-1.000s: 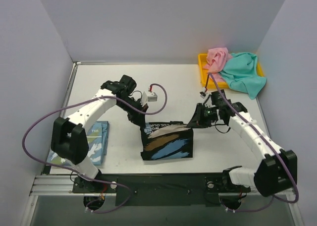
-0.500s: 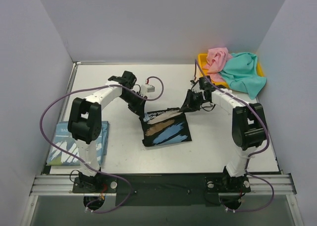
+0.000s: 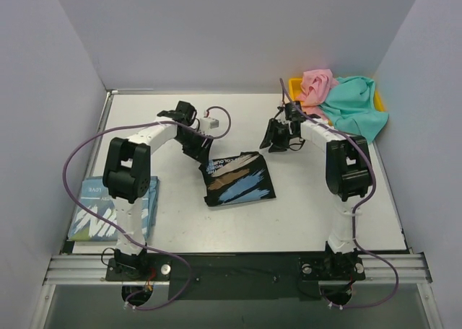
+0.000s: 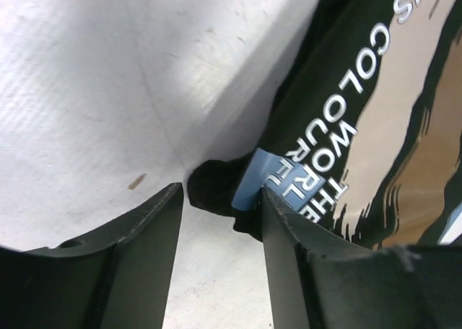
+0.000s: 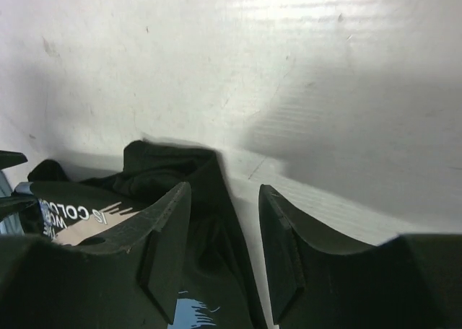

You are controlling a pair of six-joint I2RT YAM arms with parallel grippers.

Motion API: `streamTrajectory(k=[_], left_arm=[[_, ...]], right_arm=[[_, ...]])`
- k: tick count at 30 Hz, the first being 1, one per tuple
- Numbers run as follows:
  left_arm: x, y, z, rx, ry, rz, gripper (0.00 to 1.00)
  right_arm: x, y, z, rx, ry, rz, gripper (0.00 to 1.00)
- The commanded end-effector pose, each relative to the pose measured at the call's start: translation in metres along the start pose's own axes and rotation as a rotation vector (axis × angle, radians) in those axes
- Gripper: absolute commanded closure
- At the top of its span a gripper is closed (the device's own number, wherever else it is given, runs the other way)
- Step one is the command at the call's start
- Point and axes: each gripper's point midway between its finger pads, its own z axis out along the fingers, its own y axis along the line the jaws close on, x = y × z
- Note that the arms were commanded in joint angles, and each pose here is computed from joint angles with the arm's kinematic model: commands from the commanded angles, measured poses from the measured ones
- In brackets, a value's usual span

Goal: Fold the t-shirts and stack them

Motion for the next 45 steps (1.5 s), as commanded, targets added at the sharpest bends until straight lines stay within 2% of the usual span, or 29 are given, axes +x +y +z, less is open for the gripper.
streamTrajectory(k=[1, 5, 8, 9, 10, 11, 13, 15, 16, 19, 26, 31, 33, 36, 39, 42, 45], left_arm=[[-0.053, 0.018, -0.017, -0.1, -0.162, 0.017, 0.4], [-0.081, 0.028, -0.04, -0.147, -0.234, -0.004, 0.37], [-0.096, 0.02, -0.069, -0.134, -0.296, -0.016, 0.37], [-0.092, 0.01, -0.069, -0.115, -0.289, -0.016, 0.45], [-0.09, -0.002, -0.075, -0.098, -0.297, -0.009, 0.52], [-0.08, -0.02, -0.066, -0.043, -0.277, -0.005, 0.71], [-0.06, -0.055, -0.051, 0.039, -0.231, 0.017, 0.95], [-0.04, -0.08, -0.035, 0.105, -0.174, 0.032, 1.0], [-0.037, -0.09, -0.028, 0.119, -0.165, 0.054, 1.0], [-0.025, -0.079, -0.007, 0.101, -0.131, 0.026, 1.0], [-0.023, -0.003, 0.02, -0.021, -0.082, -0.082, 1.0], [-0.034, 0.009, 0.023, -0.052, -0.078, -0.052, 1.0], [-0.045, 0.007, 0.014, -0.057, -0.101, -0.031, 0.99], [-0.065, 0.001, -0.015, -0.085, -0.166, 0.025, 0.87], [-0.076, -0.025, -0.045, -0.061, -0.222, 0.075, 0.81], [-0.06, -0.06, -0.051, 0.018, -0.209, 0.094, 0.81], [-0.034, -0.099, -0.043, 0.096, -0.177, 0.108, 0.82]], right_arm=[[-0.042, 0.003, -0.03, 0.071, -0.129, -0.04, 0.61], [-0.042, 0.007, -0.062, 0.113, -0.165, -0.106, 0.66], [-0.018, 0.021, -0.07, 0.068, -0.156, -0.172, 0.86], [-0.01, 0.034, -0.073, 0.036, -0.155, -0.196, 0.89], [0.002, 0.039, -0.07, 0.007, -0.123, -0.198, 0.97], [0.012, 0.05, -0.068, -0.025, -0.099, -0.206, 1.0], [0.028, 0.059, -0.058, -0.069, -0.052, -0.18, 1.0], [0.038, 0.063, -0.046, -0.106, -0.02, -0.14, 1.0], [0.041, 0.063, -0.041, -0.108, -0.01, -0.122, 1.0], [0.041, 0.05, -0.02, -0.076, 0.017, -0.075, 1.0], [0.031, -0.004, 0.016, 0.04, 0.034, 0.074, 1.0], [0.032, -0.009, 0.017, 0.057, 0.04, 0.075, 1.0], [0.021, -0.006, 0.006, 0.07, 0.007, 0.054, 1.0], [0.004, 0.002, -0.023, 0.101, -0.044, 0.007, 1.0], [-0.006, 0.019, -0.049, 0.094, -0.109, -0.055, 1.0], [0.007, 0.041, -0.071, 0.039, -0.136, -0.097, 1.0], [0.044, 0.068, -0.077, -0.057, -0.079, -0.135, 1.0]])
